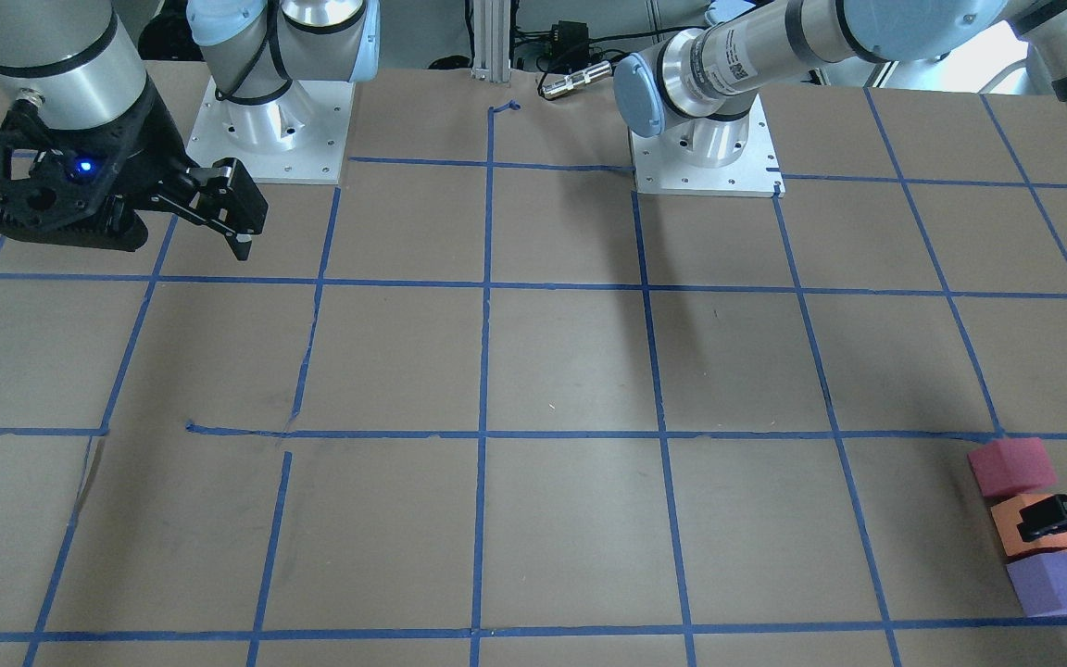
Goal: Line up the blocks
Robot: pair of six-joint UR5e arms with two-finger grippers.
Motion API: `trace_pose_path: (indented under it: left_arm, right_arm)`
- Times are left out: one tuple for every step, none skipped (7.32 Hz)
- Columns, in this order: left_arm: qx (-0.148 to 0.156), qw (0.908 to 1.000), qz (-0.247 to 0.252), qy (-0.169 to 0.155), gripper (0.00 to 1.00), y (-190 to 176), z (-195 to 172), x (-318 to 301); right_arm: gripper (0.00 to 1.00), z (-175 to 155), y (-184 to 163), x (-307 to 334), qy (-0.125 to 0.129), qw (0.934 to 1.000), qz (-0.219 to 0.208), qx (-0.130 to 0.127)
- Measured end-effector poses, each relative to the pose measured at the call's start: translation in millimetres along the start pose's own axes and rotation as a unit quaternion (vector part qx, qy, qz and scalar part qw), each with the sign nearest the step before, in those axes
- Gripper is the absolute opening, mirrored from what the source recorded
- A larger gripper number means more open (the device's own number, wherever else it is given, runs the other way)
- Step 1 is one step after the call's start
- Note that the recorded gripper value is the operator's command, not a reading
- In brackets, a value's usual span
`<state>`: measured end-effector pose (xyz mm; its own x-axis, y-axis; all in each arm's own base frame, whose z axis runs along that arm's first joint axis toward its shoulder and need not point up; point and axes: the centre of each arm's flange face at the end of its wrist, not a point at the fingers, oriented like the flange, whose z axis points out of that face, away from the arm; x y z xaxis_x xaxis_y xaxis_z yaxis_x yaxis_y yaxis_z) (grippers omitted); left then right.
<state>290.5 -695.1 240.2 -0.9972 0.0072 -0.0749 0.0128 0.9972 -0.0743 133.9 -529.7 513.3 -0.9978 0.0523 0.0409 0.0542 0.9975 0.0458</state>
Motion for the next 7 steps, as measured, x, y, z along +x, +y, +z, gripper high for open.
trace_pose_path:
  left_arm:
    - [0.002, 0.9999, 0.010, -0.001, 1.00, 0, -23, 13]
    - [-0.001, 0.9998, 0.020, 0.002, 1.00, 5, -51, 29]
    - [-0.004, 0.9996, 0.029, 0.005, 1.00, 16, -85, 49]
    - [-0.006, 0.9991, 0.040, 0.009, 1.00, 29, -124, 78]
    - [0.000, 0.9987, 0.050, 0.007, 1.00, 40, -166, 108]
    - [0.007, 0.9991, 0.040, 0.008, 1.00, 50, -205, 139]
    - [0.016, 0.9997, 0.004, 0.016, 1.00, 60, -240, 181]
  right_arm:
    - [1.00, 0, 0, 0, 0.000, 1.0000, 0.000, 0.000]
    - [1.00, -1, -1, 1, 0.000, 1.0000, 0.000, 0.002]
    - [1.00, -3, -1, 3, -0.001, 1.0000, 0.003, 0.004]
    - [1.00, -5, -2, 7, -0.004, 0.9999, 0.008, 0.005]
    - [1.00, -6, -2, 10, -0.005, 0.9999, 0.012, 0.006]
    - [1.00, -9, -2, 11, -0.004, 0.9999, 0.013, 0.008]
    - [1.00, -13, 0, 11, -0.003, 0.9998, 0.013, 0.011]
